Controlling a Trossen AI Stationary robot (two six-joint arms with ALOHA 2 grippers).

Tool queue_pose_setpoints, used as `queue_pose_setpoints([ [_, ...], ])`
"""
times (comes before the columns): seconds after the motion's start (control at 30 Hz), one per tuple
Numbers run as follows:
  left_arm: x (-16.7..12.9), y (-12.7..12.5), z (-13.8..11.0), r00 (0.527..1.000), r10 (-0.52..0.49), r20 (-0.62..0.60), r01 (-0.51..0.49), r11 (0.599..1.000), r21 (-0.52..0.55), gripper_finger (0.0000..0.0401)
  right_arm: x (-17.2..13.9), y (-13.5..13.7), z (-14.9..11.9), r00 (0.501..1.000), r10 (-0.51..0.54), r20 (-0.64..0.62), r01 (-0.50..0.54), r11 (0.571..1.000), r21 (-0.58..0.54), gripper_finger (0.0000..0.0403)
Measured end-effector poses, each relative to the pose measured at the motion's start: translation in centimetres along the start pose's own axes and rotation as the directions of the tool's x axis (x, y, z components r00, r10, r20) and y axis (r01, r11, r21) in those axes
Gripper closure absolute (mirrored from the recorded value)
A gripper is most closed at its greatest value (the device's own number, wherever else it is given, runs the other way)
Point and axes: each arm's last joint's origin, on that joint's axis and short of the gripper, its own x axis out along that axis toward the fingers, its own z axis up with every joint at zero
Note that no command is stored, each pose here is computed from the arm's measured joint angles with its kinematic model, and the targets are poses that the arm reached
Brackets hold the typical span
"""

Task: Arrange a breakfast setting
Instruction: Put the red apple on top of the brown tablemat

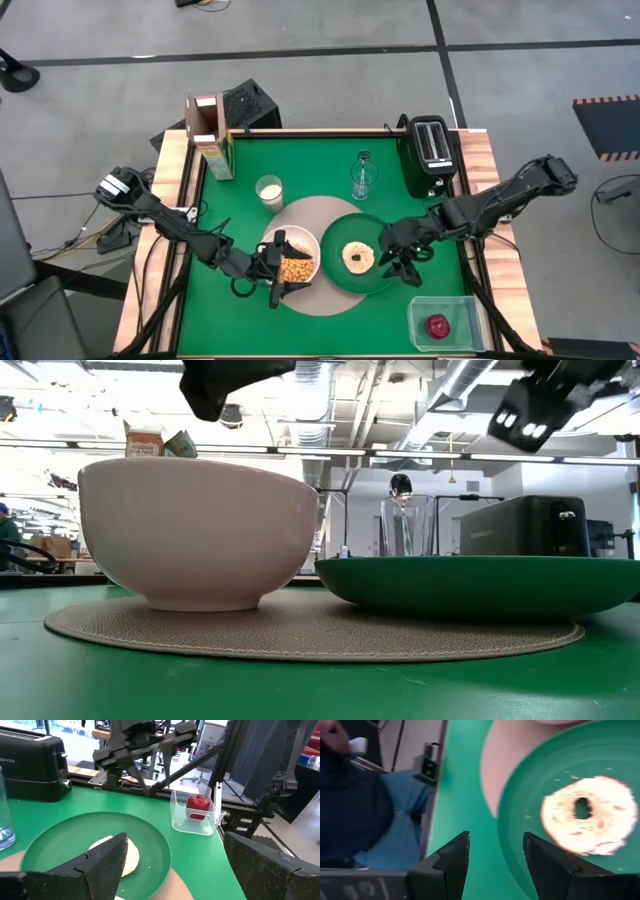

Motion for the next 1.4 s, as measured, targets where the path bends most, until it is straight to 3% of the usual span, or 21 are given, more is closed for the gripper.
queue_pose_setpoints([
  [0.47,-0.1,-0.2,-0.1,1.0,0.002,0.001,-0.002,1.0,0.006,0.0085,-0.6,5.9,-1.9,0.987,0.123,-0.098,-0.115,0.99,0.088,0.0191],
  [0.93,-0.1,-0.3,-0.1,1.0,0.0,0.0,0.0,1.0,0.0,0.0085,-3.6,11.5,-2.4,0.989,0.137,-0.05,-0.131,0.986,0.103,0.0228],
  [1.17,-0.1,-0.2,-0.1,1.0,0.0,0.0,0.0,1.0,0.0,0.0085,-3.6,12.6,-3.4,0.986,0.15,-0.068,-0.147,0.988,0.043,0.0231],
  [1.4,-0.1,-0.2,-0.1,1.0,0.001,-0.001,-0.001,1.0,-0.001,0.0085,-1.9,12.3,-3.3,0.992,0.091,-0.083,-0.088,0.995,0.042,0.0223],
])
